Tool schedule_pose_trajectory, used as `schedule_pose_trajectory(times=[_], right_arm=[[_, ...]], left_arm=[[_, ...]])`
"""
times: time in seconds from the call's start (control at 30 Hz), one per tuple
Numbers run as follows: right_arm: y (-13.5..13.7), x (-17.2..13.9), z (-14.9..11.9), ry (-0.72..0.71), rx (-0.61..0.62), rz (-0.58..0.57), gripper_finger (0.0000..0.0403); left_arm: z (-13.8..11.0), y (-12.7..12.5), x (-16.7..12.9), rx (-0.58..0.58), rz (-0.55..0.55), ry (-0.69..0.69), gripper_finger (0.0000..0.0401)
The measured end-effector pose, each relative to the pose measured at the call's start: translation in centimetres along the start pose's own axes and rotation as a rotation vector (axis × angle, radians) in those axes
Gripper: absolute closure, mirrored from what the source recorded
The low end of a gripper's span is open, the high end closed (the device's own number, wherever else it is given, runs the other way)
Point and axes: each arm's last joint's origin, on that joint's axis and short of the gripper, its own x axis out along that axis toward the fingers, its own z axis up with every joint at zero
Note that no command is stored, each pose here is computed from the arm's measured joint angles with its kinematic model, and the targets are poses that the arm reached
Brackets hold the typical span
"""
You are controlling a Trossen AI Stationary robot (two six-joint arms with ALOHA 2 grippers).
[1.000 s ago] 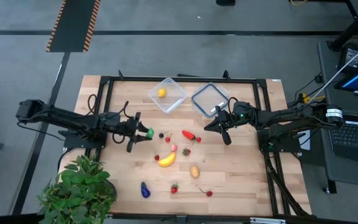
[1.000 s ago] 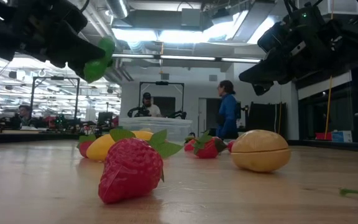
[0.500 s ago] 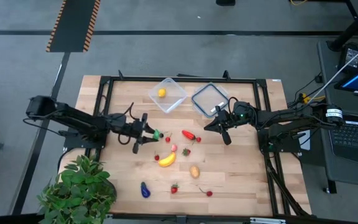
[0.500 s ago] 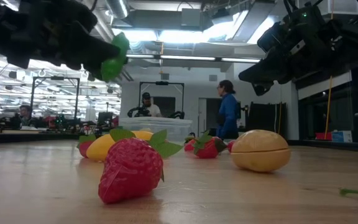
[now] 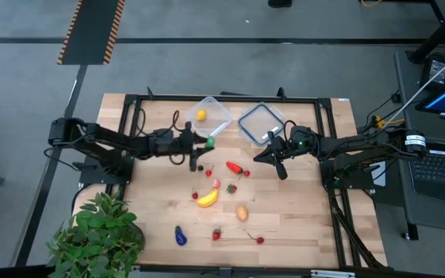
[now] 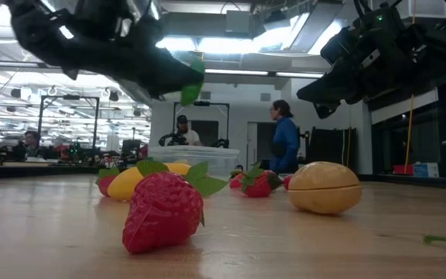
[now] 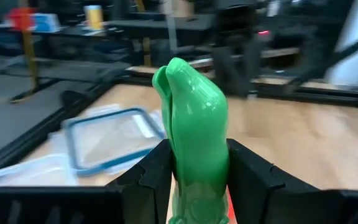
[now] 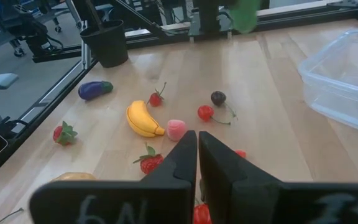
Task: Pick and placing Produce into tupperware
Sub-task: Put the pea pod into the transparent container
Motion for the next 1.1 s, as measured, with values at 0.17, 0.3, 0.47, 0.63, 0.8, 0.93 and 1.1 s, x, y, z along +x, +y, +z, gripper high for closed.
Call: schedule_pose_trajectory(times=[0.17, 0.3, 0.47, 0.63, 0.8, 0.93, 1.1], right_arm=[[0.0, 0.0, 0.0, 0.000, -0.003, 0.000, 0.0382], [0.0, 0.0, 0.0, 0.000, -0.003, 0.000, 0.0382], [0.0, 0.0, 0.0, 0.001, -0.002, 0.000, 0.0382], [0.0, 0.0, 0.0, 0.000, -0.002, 0.000, 0.0382], [0.0, 0.0, 0.0, -0.001, -0.001, -0.001, 0.0382], [0.0, 0.0, 0.1, -0.005, -0.002, 0.000, 0.0382], [0.0, 0.0, 0.1, -0.006, -0.003, 0.000, 0.0382]], left_arm=[[0.2, 1.0, 1.8, 0.016, 0.137, 0.126, 0.0285], [0.8, 2.1, 3.1, 0.041, 0.187, 0.241, 0.0285], [2.4, 4.0, 4.5, 0.040, 0.249, 0.352, 0.0285], [3.8, 6.1, 5.3, 0.101, 0.294, 0.480, 0.0285], [5.0, 8.1, 6.1, 0.109, 0.324, 0.581, 0.0285], [5.1, 9.6, 7.0, 0.130, 0.320, 0.677, 0.0285], [4.7, 11.4, 8.5, 0.137, 0.311, 0.776, 0.0285]])
